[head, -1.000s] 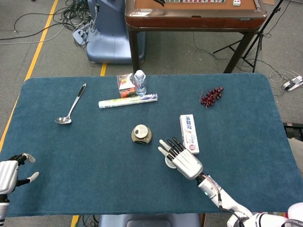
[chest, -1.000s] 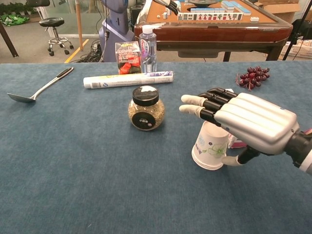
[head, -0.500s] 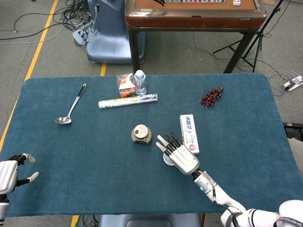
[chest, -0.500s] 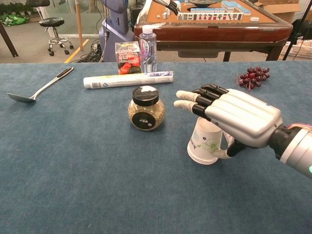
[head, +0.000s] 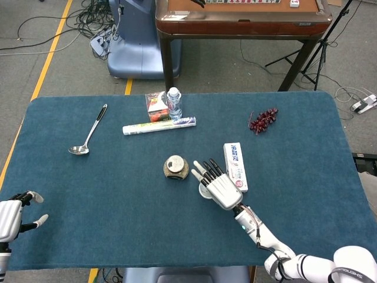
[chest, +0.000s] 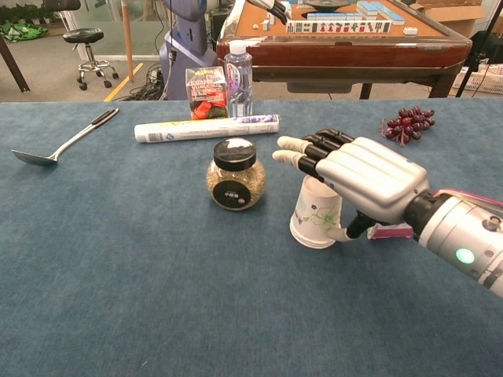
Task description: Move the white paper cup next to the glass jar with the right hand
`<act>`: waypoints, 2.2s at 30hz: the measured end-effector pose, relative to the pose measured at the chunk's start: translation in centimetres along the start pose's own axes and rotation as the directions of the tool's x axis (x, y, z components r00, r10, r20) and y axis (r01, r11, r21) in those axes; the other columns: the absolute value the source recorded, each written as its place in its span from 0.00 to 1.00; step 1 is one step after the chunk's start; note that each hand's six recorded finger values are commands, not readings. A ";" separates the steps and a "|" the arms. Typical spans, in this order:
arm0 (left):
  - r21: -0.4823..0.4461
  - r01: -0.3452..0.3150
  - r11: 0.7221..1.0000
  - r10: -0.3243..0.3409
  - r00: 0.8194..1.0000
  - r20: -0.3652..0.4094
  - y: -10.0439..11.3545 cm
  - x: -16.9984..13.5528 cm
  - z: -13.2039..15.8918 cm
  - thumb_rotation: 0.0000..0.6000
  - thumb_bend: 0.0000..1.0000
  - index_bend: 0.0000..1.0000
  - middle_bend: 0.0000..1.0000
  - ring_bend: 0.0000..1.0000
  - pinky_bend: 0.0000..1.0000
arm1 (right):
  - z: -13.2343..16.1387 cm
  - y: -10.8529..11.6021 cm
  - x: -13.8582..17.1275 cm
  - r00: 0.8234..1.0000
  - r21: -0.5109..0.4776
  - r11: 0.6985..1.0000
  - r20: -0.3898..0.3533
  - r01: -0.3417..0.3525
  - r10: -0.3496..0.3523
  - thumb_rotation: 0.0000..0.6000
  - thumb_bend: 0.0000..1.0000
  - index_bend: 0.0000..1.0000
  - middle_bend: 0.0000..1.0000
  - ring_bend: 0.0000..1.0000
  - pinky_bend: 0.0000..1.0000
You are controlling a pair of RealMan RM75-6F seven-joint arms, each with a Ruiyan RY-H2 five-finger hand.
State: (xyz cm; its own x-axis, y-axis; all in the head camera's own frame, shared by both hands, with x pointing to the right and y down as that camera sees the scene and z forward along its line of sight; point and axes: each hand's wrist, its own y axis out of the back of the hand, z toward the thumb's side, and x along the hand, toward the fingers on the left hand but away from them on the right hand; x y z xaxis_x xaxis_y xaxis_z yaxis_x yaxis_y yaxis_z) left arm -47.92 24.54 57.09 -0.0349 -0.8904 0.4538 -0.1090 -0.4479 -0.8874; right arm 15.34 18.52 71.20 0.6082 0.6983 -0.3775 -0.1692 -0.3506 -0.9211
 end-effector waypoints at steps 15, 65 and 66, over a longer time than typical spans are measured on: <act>-0.011 -0.005 1.000 0.005 1.000 0.000 0.2 -0.1 -0.1 1.00 0.09 0.50 0.48 0.49 0.66 | 0.7 0.5 -2.8 0.997 -0.075 0.996 0.067 0.055 -0.050 1.00 0.00 0.00 0.00 0.00 0.04; 0.031 -0.071 0.997 0.069 0.997 0.038 1.7 -1.0 1.4 1.00 0.09 0.46 0.48 0.47 0.64 | -12.4 8.1 17.0 0.869 0.027 0.988 0.479 -0.155 0.123 1.00 0.00 0.01 0.00 0.00 0.04; 0.032 -0.074 0.997 0.073 0.997 0.040 1.7 -1.0 1.4 1.00 0.09 0.46 0.48 0.46 0.64 | -12.5 8.1 17.6 0.862 0.019 0.988 0.491 -0.155 0.126 1.00 0.00 0.02 0.00 0.00 0.04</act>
State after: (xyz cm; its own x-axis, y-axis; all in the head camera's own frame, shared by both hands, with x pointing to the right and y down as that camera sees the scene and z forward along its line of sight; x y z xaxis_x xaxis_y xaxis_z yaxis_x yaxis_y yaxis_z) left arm -46.65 24.56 54.95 -0.0030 -0.9232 0.3842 -0.0740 -0.3829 -0.9208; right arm 34.42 20.18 58.31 0.1216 0.8643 -0.4881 -0.2765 -0.4428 -0.8529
